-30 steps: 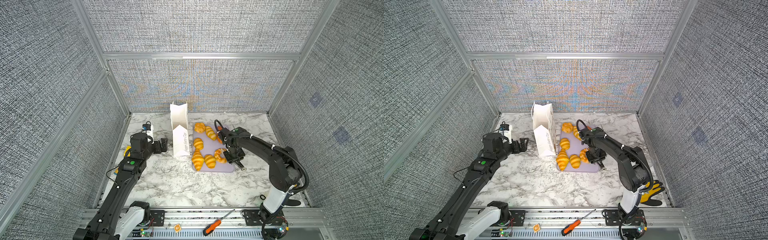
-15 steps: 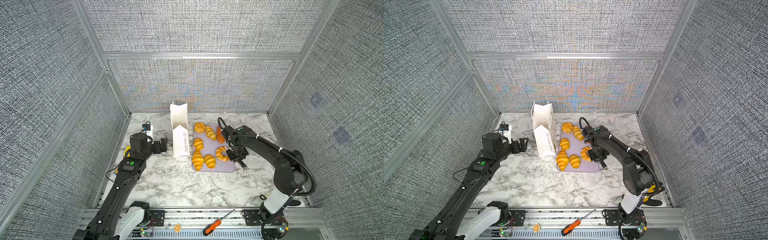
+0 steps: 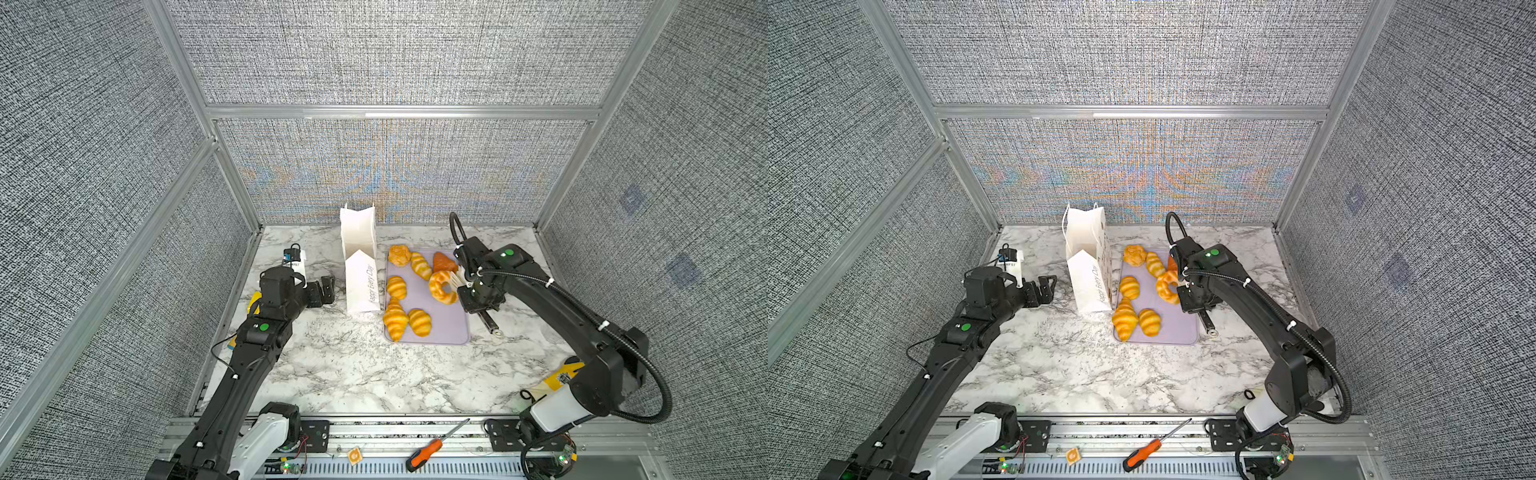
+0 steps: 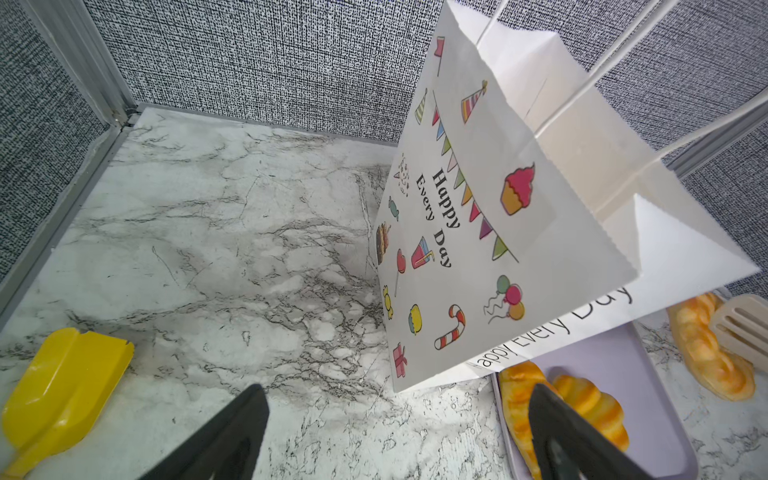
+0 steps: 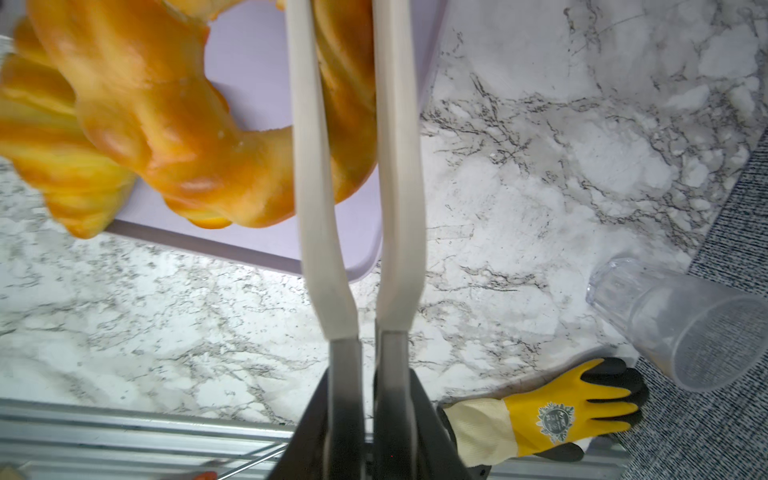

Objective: Place the fake bread into the paper bag
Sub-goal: 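Lower the tongs and pinch the ring-shaped bun with the right gripper, then lift the ring-shaped bun and carry it over the bag opening with the right gripper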

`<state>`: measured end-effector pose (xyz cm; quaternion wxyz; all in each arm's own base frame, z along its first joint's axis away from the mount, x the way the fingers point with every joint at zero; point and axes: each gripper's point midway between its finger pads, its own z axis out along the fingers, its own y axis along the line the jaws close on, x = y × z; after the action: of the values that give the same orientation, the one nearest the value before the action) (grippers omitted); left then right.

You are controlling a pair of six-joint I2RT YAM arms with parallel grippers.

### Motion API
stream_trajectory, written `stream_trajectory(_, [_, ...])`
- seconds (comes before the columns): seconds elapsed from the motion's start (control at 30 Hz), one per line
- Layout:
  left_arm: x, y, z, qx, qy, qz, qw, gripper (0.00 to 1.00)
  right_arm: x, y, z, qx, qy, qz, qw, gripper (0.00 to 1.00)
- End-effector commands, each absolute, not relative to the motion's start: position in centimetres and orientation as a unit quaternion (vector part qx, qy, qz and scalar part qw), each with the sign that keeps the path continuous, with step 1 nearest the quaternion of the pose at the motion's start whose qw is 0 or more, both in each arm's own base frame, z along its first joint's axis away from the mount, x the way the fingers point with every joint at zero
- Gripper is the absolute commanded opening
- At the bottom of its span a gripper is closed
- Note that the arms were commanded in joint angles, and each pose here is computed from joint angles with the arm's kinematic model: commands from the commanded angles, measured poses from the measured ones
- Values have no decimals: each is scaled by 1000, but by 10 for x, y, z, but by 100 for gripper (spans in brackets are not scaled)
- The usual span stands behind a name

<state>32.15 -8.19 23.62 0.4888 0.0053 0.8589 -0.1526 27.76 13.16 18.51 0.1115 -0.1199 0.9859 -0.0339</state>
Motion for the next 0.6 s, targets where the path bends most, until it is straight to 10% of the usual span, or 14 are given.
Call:
stream_trajectory(0.0, [324, -77, 242, -6, 852, -145, 503, 99, 274, 142, 200, -111, 986, -11, 128, 25])
stream_trajectory(0.57, [320, -74, 241, -12, 854, -142, 501, 99, 279, 250, 283, -167, 948, 120, 242, 26])
